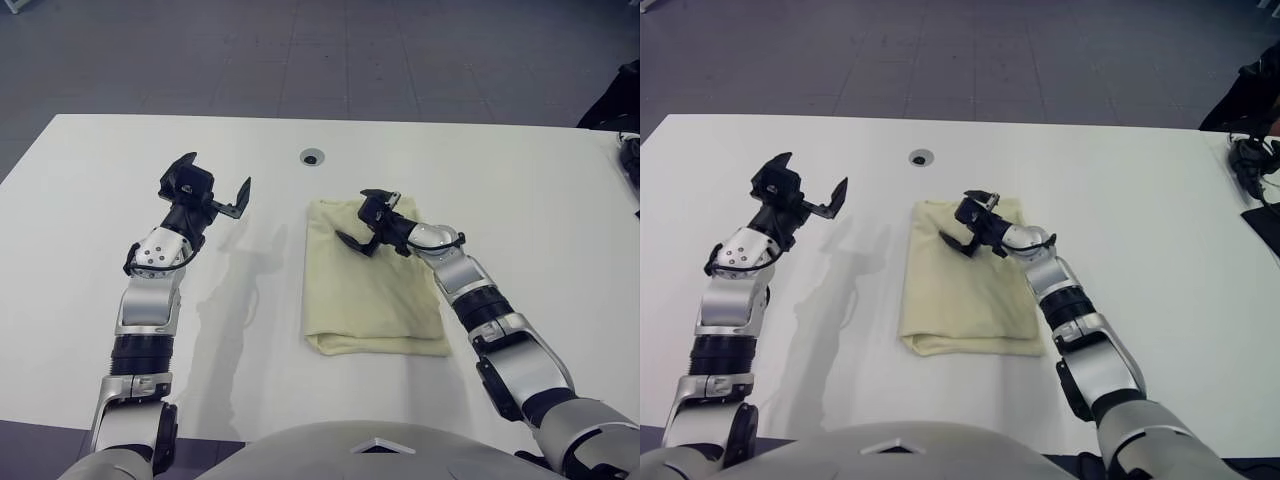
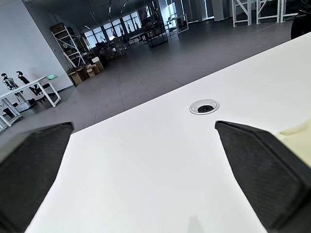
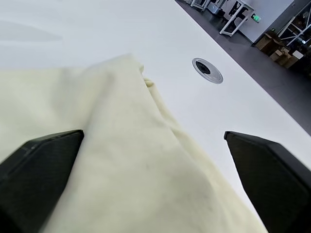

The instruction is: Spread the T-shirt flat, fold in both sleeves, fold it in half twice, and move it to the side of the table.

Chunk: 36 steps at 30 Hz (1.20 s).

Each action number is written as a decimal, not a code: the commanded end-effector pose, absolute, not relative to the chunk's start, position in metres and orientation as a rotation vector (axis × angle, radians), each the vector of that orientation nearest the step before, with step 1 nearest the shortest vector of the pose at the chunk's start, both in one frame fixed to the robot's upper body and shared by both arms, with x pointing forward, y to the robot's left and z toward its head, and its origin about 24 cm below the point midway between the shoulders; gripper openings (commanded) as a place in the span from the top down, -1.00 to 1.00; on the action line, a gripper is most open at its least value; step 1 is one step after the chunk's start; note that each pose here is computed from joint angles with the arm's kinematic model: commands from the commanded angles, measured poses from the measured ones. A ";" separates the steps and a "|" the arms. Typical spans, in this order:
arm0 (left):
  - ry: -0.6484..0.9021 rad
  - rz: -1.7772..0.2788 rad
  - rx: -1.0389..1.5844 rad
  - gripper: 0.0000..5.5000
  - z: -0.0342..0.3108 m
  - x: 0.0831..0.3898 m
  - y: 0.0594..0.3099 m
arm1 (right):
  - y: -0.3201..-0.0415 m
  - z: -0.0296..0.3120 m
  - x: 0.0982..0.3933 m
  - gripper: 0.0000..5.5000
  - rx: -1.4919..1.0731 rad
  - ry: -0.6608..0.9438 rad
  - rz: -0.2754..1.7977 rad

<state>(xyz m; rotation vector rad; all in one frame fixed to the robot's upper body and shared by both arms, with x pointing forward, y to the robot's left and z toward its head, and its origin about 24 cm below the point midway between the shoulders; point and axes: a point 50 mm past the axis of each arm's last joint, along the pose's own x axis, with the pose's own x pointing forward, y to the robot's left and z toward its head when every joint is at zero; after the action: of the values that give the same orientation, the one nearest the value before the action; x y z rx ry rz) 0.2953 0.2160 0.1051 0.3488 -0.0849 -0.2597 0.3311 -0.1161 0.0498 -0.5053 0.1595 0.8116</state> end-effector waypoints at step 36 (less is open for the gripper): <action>0.165 -1.448 1.062 -0.96 0.045 0.155 0.138 | -0.208 0.113 0.207 -0.96 -0.575 0.165 0.748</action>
<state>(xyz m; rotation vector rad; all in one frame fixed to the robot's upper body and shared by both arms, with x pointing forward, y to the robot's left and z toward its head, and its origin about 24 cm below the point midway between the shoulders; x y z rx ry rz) 0.1529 0.1246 0.0659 0.9898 -0.0093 -1.4667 0.2090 -0.2110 0.1156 -0.5711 0.1628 0.7490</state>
